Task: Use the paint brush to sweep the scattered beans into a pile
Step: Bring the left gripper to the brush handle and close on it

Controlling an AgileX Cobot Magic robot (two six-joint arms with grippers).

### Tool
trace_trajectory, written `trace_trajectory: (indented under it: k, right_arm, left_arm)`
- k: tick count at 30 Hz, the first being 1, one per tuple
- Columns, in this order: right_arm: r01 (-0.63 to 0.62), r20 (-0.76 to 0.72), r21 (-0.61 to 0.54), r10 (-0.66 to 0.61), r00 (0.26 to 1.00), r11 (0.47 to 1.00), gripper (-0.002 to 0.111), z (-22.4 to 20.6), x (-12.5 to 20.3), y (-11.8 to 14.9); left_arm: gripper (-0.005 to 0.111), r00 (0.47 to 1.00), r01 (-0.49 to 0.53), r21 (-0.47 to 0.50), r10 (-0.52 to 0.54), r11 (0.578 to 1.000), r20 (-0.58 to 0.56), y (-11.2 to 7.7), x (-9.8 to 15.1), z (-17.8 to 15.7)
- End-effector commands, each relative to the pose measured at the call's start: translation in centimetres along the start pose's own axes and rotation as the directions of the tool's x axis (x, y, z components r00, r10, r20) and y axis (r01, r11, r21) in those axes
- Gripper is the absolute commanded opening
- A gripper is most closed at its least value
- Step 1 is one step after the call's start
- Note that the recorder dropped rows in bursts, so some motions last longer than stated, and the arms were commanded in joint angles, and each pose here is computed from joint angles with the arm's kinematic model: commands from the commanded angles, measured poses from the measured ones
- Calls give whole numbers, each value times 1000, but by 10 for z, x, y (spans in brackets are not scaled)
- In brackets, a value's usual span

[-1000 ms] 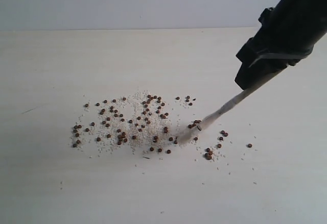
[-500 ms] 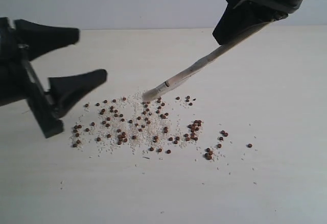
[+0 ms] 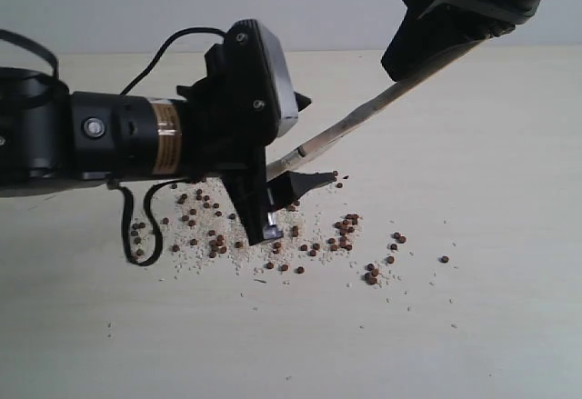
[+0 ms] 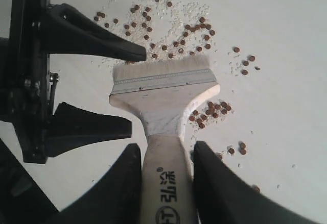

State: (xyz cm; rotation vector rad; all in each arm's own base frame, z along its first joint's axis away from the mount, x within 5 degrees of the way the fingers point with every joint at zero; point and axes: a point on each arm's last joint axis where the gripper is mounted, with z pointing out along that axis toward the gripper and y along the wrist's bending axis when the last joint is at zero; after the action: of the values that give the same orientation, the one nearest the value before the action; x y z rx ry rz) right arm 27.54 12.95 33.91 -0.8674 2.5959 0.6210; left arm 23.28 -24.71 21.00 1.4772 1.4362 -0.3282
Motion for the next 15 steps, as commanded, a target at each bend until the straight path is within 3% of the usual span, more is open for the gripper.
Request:
trace_trajectory:
  k: [1, 7, 15]
  right_arm:
    - [19, 23, 5, -19, 1000, 1000, 0, -5, -2, 2]
    - [19, 32, 9, -19, 999, 1000, 0, -5, -3, 2]
    - [16, 30, 8, -16, 999, 1000, 0, -4, -3, 2]
  left_arm:
    - [72, 1000, 16, -18, -17, 1000, -18, 7, -5, 18]
    - [63, 998, 55, -7, -55, 998, -24, 6, 2, 31]
    - [32, 998, 57, 8, -57, 998, 26, 4, -1, 33]
